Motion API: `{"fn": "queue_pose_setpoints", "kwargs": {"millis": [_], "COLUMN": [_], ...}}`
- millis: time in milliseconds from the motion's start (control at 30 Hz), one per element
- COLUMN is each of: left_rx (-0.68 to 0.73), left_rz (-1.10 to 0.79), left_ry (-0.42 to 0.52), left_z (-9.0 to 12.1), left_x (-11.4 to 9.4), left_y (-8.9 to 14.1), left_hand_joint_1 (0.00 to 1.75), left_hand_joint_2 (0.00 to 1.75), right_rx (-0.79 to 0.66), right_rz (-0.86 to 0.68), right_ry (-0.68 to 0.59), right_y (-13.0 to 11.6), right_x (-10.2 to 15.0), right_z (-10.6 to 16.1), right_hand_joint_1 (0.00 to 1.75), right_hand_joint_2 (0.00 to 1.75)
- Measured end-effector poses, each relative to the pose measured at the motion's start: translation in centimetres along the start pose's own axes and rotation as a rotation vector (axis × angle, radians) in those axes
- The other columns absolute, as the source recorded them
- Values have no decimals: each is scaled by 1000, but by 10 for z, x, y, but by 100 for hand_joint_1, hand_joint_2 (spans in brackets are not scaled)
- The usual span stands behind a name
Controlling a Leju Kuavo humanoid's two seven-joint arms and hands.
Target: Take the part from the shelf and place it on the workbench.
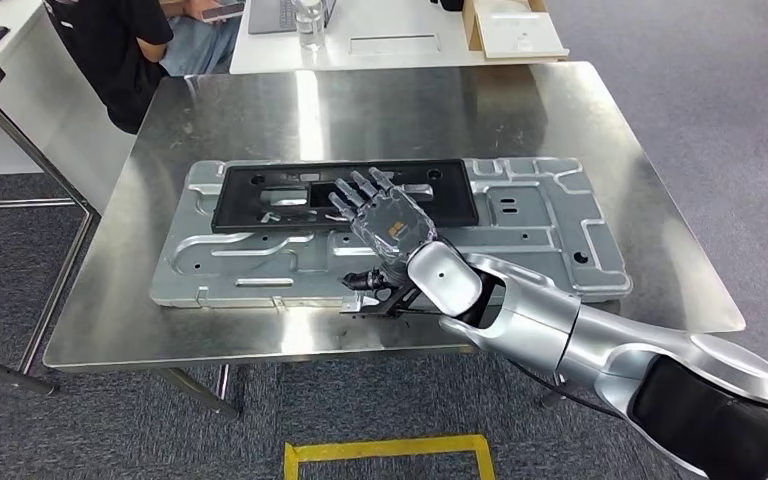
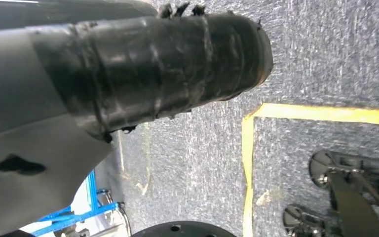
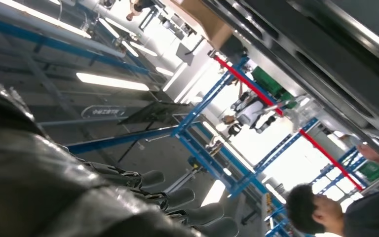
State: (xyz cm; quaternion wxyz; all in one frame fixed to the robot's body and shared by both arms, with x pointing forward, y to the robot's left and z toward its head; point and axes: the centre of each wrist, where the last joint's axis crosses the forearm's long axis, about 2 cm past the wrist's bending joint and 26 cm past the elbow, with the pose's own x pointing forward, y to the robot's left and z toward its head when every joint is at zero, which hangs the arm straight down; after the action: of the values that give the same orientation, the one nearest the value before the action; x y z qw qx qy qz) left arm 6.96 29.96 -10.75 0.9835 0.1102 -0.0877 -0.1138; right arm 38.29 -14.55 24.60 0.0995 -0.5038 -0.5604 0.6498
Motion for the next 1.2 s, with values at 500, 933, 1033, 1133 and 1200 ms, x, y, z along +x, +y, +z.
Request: {"fn": "queue_pose_setpoints", "kwargs": {"millis": [500,933,1033,1133,1200], "left_rx": [3,2,2,-2,-4], "left_rz": [0,1,2,2,1], "left_ry": [-1,-2,5,13,16], "left_z": [0,-1,-1,0,0], "left_x": [1,3,1,-3,-5], "left_y": [2,3,3,2,1], "left_hand_joint_1": [0,0,0,0,0], "left_hand_joint_2": [0,0,0,0,0], "right_rx": [-5,-1,-10,-8,-7], "right_rz": [-2,-5,-8,-10,-11], "right_ry": [-3,-5,-5,-5,-6], "right_y": [-3,-2,-4,-3,-3], "right_x": [1,1,2,3,3], "right_z": [0,1,1,2,2], "right_hand_joint_1": [0,0,0,0,0], "right_hand_joint_2": [0,0,0,0,0]}}
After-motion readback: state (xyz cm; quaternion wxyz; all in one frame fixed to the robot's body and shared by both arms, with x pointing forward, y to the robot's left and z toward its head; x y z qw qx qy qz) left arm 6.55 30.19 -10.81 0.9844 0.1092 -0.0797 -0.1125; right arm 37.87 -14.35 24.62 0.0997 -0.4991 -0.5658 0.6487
